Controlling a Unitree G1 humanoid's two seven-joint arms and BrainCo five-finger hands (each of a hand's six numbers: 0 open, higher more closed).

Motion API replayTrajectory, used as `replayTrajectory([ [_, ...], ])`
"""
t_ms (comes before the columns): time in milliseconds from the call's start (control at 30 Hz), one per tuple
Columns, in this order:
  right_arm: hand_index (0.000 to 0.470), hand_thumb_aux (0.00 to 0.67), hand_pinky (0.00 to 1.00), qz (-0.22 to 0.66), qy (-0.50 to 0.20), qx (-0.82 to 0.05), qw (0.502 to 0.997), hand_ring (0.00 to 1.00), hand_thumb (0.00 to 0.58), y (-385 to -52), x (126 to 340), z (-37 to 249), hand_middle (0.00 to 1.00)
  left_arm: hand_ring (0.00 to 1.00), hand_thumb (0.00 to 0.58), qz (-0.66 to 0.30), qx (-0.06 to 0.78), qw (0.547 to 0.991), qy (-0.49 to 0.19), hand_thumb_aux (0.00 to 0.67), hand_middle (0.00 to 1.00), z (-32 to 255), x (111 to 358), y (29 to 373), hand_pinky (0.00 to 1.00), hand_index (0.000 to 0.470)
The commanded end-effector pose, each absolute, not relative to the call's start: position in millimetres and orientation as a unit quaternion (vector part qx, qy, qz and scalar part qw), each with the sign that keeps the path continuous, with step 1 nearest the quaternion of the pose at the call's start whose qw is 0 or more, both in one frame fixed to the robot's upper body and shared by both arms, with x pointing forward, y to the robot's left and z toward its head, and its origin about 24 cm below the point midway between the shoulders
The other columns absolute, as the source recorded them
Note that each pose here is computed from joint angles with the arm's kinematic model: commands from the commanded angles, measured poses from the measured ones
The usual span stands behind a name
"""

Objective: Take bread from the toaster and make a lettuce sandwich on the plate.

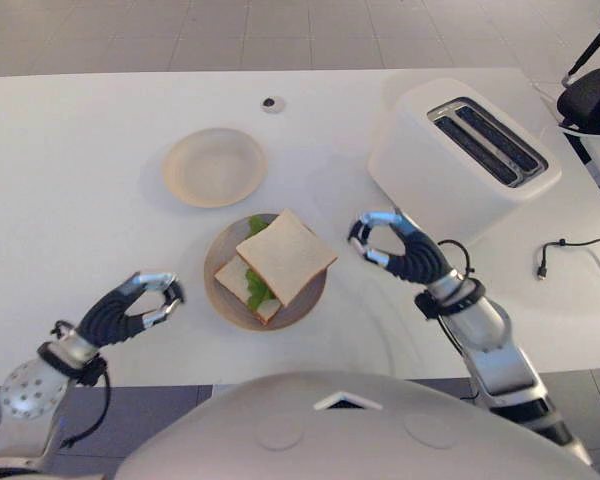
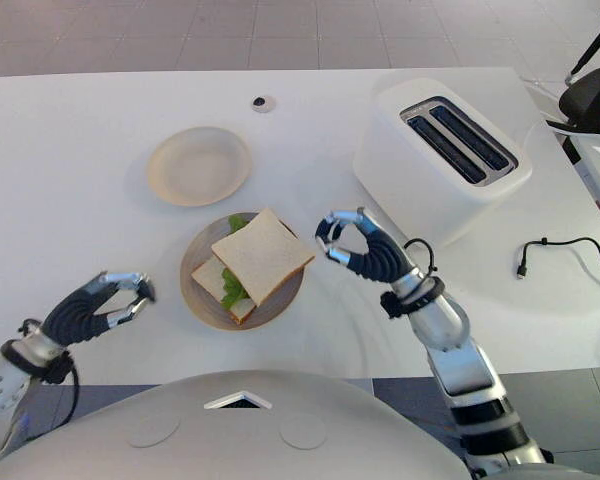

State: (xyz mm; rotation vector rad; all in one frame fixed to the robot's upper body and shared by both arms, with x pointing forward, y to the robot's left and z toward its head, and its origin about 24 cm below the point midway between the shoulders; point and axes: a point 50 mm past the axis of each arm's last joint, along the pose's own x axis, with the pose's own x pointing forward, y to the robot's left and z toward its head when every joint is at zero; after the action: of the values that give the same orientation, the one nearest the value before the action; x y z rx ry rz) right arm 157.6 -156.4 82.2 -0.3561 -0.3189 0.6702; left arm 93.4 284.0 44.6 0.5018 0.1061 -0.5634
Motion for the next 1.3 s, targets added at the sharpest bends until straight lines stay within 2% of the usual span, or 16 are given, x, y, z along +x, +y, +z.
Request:
replayTrajectory([
  [33,0.470,0.670,1.00,0.439,-0.110,-0.155,0.878,1.00,0.580,-163.5,130.1,74.8,1.00,1.00,0.580,-0.293,0.330,0.891,0.107,0.670,1.00,45.8,88.0,311.1,1.00,0.470],
  [167,0.470,0.670,1.00,0.541,-0.004,-0.188,0.820,1.00,0.580,-178.0,96.9,42.0,1.00,1.00,0.580,-0.376,0.351,0.844,0.151,0.670,1.00,32.0,79.6,306.2,1.00,0.470],
  [233,0.470,0.670,1.00,0.591,0.035,-0.200,0.781,1.00,0.580,-172.5,80.8,27.8,1.00,1.00,0.580,-0.442,0.348,0.811,0.161,0.670,1.00,16.9,76.6,286.5,1.00,0.470],
  [300,0.470,0.670,1.00,0.614,0.045,-0.218,0.757,1.00,0.580,-158.9,75.8,14.9,1.00,1.00,0.580,-0.483,0.341,0.790,0.158,0.670,1.00,4.9,79.7,268.1,1.00,0.470],
  [400,0.470,0.670,1.00,0.595,0.009,-0.234,0.769,1.00,0.580,-134.8,87.1,11.0,1.00,1.00,0.580,-0.500,0.348,0.778,0.153,0.670,1.00,-5.2,95.3,256.1,1.00,0.470],
  [567,0.470,0.670,1.00,0.493,-0.023,-0.245,0.834,1.00,0.580,-116.0,117.4,14.1,1.00,1.00,0.580,-0.533,0.323,0.777,0.089,0.670,1.00,-10.3,119.8,213.2,1.00,0.470],
  [667,0.470,0.670,1.00,0.396,-0.021,-0.272,0.877,1.00,0.580,-124.3,145.8,14.6,1.00,1.00,0.580,-0.537,0.310,0.784,0.039,0.670,1.00,-13.2,141.4,183.0,1.00,0.470],
  [800,0.470,0.670,1.00,0.301,-0.017,-0.304,0.904,1.00,0.580,-143.3,172.4,16.2,1.00,1.00,0.580,-0.531,0.296,0.794,-0.032,0.670,1.00,-9.4,172.4,143.1,1.00,0.470],
  [933,0.470,0.670,1.00,0.234,-0.028,-0.314,0.920,1.00,0.580,-155.7,191.0,21.9,1.00,1.00,0.580,-0.457,0.328,0.825,-0.059,0.670,1.00,-9.1,224.7,120.2,1.00,0.470],
  [1033,0.470,0.670,1.00,0.213,-0.042,-0.304,0.928,1.00,0.580,-152.3,198.6,23.5,1.00,1.00,0.580,-0.385,0.339,0.856,-0.067,0.670,1.00,-8.3,252.2,114.7,1.00,0.470],
  [1133,0.470,0.670,1.00,0.202,-0.065,-0.288,0.934,1.00,0.580,-148.1,200.0,27.7,1.00,1.00,0.580,-0.329,0.323,0.882,-0.097,0.670,1.00,-3.6,261.5,110.9,1.00,0.470],
  [1167,0.470,0.670,1.00,0.204,-0.077,-0.277,0.936,1.00,0.580,-146.9,198.4,31.4,1.00,1.00,0.575,-0.314,0.308,0.890,-0.120,0.607,1.00,0.7,257.6,112.3,1.00,0.426],
  [1200,0.470,0.670,1.00,0.209,-0.086,-0.264,0.938,1.00,0.580,-146.1,196.0,34.6,1.00,1.00,0.572,-0.307,0.281,0.897,-0.147,0.591,1.00,6.2,249.7,113.3,1.00,0.415],
  [1233,0.466,0.665,1.00,0.213,-0.094,-0.251,0.940,1.00,0.580,-146.1,193.7,37.5,1.00,1.00,0.498,-0.310,0.239,0.903,-0.176,0.418,1.00,13.0,237.4,112.8,1.00,0.293],
  [1267,0.459,0.654,1.00,0.217,-0.098,-0.238,0.941,1.00,0.580,-146.4,191.7,39.3,1.00,1.00,0.441,-0.326,0.192,0.903,-0.202,0.342,1.00,20.0,220.4,111.0,1.00,0.240],
  [1300,0.396,0.565,1.00,0.221,-0.103,-0.228,0.943,1.00,0.566,-146.9,190.2,41.2,1.00,0.96,0.000,-0.353,0.148,0.896,-0.225,0.000,0.96,28.8,200.7,108.8,0.96,0.000],
])
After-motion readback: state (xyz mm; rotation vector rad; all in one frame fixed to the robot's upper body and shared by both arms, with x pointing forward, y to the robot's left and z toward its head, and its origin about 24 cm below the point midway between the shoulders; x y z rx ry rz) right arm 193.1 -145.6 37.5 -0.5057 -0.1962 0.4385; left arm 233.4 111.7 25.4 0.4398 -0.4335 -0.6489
